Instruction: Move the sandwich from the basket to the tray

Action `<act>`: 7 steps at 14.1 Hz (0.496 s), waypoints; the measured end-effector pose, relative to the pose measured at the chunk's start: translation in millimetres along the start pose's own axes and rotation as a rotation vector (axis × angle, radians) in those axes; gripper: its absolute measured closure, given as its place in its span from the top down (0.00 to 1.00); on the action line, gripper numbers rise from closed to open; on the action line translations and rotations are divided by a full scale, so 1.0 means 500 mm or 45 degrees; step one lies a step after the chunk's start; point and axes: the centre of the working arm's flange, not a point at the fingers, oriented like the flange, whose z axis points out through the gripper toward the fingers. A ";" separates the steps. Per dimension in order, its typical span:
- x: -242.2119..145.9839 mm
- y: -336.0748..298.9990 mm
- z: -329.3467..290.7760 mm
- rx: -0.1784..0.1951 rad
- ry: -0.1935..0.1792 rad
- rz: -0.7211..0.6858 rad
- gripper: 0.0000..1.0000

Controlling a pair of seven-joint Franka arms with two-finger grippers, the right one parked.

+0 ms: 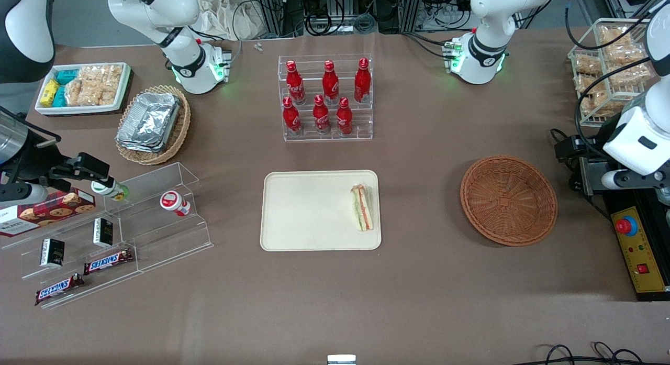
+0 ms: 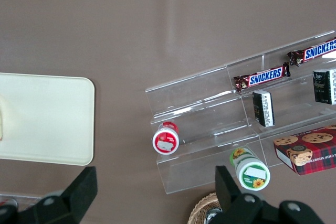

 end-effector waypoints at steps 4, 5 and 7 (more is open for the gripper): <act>0.006 -0.046 0.005 -0.005 -0.004 -0.055 1.00; 0.007 -0.058 0.007 -0.006 -0.005 -0.069 1.00; 0.011 -0.086 0.016 -0.021 -0.017 -0.111 1.00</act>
